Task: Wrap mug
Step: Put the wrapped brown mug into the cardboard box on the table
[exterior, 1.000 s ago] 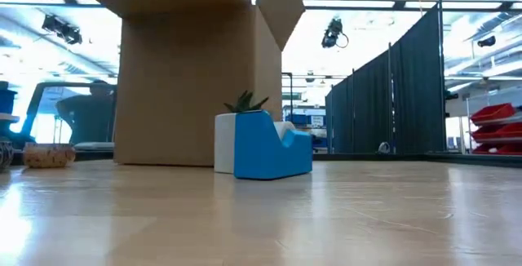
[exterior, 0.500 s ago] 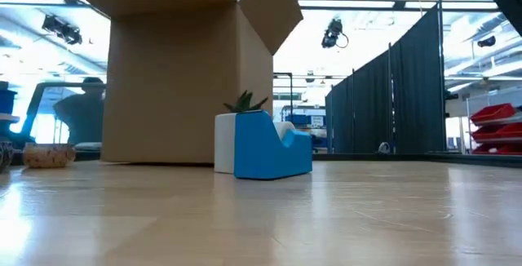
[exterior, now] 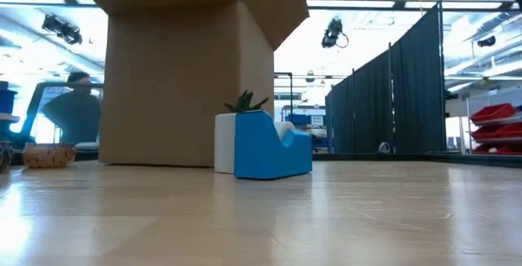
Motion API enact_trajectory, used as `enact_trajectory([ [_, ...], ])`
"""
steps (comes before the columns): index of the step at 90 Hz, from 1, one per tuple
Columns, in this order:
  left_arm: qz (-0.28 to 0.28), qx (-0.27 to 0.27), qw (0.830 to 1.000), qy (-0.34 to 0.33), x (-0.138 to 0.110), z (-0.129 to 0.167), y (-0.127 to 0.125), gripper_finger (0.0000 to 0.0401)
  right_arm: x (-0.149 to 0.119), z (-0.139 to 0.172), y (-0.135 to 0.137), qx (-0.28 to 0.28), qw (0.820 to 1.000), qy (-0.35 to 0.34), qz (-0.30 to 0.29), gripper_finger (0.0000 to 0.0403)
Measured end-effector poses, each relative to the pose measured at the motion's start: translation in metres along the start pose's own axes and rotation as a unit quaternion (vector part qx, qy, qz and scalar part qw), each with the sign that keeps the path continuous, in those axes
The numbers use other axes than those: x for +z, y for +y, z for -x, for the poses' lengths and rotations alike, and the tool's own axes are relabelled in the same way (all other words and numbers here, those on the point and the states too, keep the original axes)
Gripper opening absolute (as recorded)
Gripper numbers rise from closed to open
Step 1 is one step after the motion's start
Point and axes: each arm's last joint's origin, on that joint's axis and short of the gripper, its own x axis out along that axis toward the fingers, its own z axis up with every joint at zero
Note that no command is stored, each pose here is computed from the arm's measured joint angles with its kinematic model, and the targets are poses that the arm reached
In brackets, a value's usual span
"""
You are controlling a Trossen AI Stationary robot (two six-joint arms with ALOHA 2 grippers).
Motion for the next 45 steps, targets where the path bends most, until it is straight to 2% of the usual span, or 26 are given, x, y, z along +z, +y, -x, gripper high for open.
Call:
enact_trajectory([
  [15, -0.004, -0.011, 1.0, -0.008, 0.002, 0.009, -0.004, 0.0082, -0.008, 0.034, 0.0, 0.009, 0.997, 0.078, -0.004, 0.0016],
  [29, 0.012, -0.037, 0.998, -0.04, 0.022, 0.031, -0.007, 0.0082, -0.016, 0.061, -0.006, 0.008, 0.991, 0.134, -0.012, 0.0016],
  [45, -0.008, -0.066, 0.995, -0.073, 0.042, 0.058, -0.009, 0.0082, -0.02, 0.085, -0.008, 0.012, 0.985, 0.169, -0.021, 0.0016],
])
